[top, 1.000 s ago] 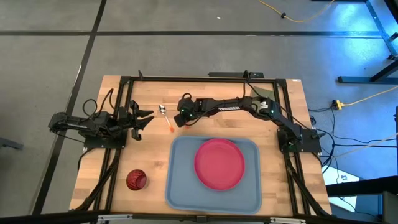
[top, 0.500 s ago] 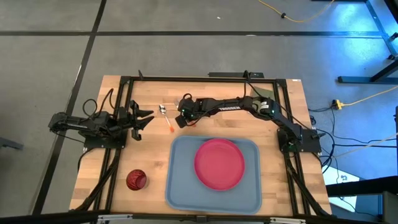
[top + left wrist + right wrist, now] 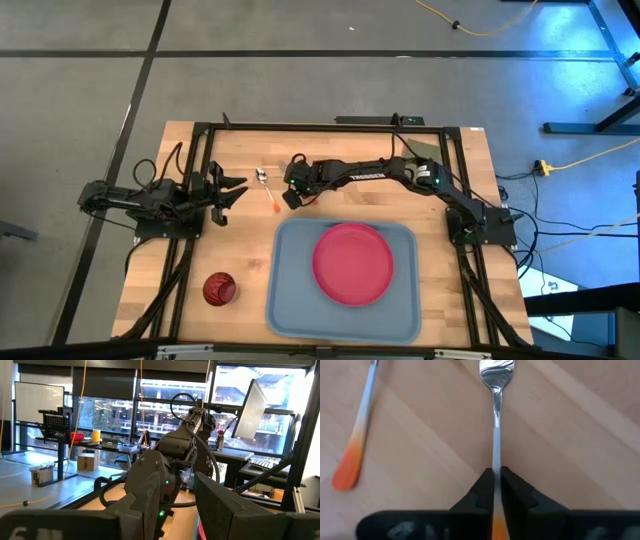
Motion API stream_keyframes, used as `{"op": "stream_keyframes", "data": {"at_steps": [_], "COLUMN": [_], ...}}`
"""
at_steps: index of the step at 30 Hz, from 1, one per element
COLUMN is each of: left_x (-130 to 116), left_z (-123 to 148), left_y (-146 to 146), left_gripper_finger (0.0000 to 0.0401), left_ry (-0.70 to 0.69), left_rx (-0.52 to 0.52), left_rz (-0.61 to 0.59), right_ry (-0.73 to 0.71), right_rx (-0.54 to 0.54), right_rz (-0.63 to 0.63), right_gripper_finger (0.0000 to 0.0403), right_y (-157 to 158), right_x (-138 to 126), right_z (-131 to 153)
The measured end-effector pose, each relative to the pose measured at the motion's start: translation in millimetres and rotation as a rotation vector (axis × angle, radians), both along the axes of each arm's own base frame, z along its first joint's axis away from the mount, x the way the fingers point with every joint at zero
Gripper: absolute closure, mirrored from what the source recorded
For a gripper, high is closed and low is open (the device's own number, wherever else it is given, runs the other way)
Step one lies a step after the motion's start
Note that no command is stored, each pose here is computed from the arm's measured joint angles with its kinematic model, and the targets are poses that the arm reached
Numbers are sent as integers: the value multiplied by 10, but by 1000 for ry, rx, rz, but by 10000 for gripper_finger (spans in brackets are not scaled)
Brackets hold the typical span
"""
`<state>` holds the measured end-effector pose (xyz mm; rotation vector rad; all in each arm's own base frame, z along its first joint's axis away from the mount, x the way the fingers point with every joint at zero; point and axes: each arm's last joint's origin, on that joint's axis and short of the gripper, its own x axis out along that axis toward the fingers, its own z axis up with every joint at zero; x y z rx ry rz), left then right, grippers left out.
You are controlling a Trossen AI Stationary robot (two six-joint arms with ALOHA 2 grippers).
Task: Pick and place plate/cup/fork/spoon on tray
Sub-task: Put the orange fork to the right of the pink plate on the blue serving tray
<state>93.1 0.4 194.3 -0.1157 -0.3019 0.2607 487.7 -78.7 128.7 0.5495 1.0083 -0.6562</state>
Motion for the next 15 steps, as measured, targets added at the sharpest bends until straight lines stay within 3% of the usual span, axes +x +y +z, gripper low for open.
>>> {"op": "stream_keyframes", "data": {"at_steps": [15], "left_x": [0], "left_z": [1], "left_y": [0], "left_gripper_finger": [286], "left_ry": [0], "left_rx": [0], "left_rz": [0], "right_ry": [27], "right_rx": [-85], "right_rz": [4], "right_gripper_finger": [381], "right_y": [129], "right_x": [3], "right_z": [170]}}
